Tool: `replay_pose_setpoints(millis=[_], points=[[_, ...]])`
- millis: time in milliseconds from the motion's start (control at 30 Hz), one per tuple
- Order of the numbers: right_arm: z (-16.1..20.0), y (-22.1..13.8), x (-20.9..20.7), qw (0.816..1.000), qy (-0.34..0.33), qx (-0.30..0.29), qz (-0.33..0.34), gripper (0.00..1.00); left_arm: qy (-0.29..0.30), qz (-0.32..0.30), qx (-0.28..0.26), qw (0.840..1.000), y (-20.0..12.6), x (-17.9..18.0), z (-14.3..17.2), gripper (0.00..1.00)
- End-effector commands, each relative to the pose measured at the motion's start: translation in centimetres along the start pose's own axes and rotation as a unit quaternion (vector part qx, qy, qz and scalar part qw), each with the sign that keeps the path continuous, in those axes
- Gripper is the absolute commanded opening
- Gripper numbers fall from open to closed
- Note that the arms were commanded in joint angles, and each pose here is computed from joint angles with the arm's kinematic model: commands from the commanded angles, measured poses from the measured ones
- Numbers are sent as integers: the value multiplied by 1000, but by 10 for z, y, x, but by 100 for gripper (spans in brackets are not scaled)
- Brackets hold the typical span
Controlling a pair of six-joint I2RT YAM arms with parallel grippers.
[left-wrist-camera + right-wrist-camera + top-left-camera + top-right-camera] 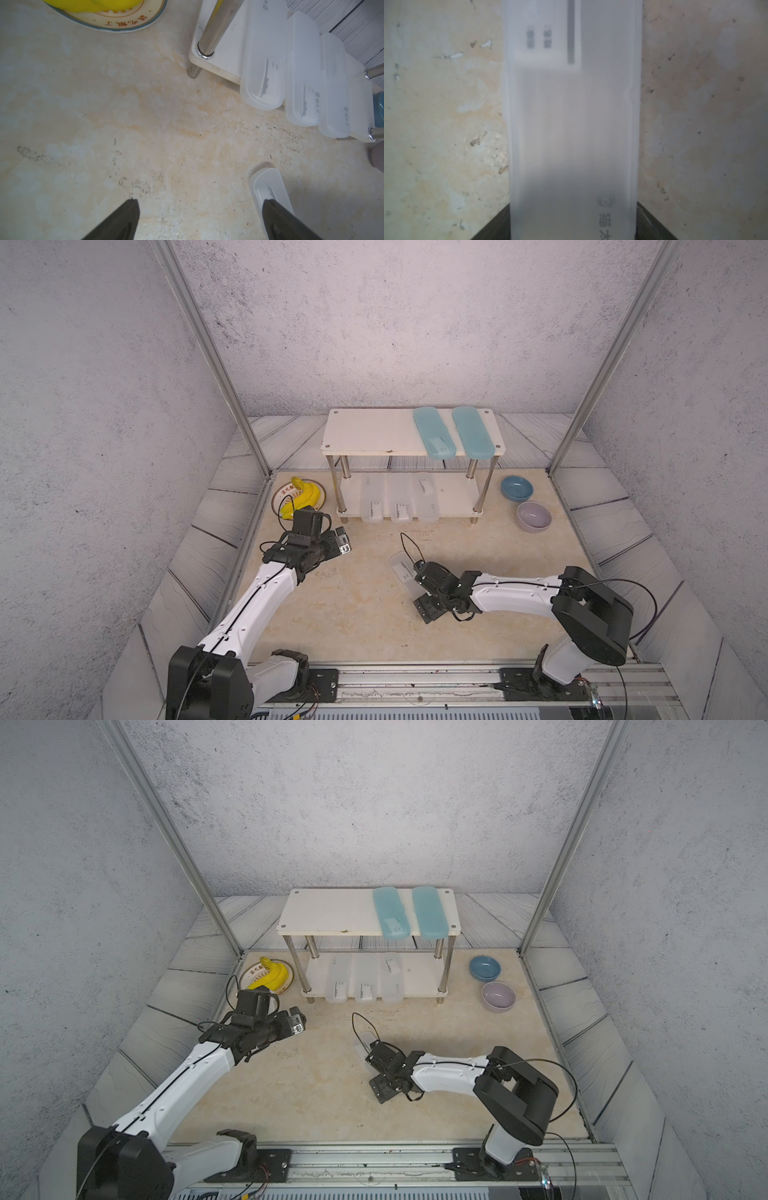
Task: Place the pencil cases on the shelf according to color
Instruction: Pick up the pencil case from the center of the board, then place the pencil case on the shelf.
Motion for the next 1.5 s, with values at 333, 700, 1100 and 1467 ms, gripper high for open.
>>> replay_pose_setpoints(millis=[333,700,1100,1467], points=[[4,-46,-18,993,74,-56,70,62,4,13,-10,1000,-11,-2,-3,99],[-10,-96,-70,958,199,-152,143,60,3,40,-15,999,-17,-9,-6,99],[-73,-63,-129,950,235,-125,162,59,0,63,-8,998,-11,-17,-11,99],[-99,-28,-173,948,227,-71,211,57,0,44,35,998,19,-10,-1,99]])
Point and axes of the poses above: each gripper's point midway between its finger pads, its own y axis out along the fingers, its own x axis along the line the jaws close on, z = x × y, the point moved 10 cm from there along -y, back along the fingers, and after that the axes turned 11 degrees about -y, right-handed, at the moved point
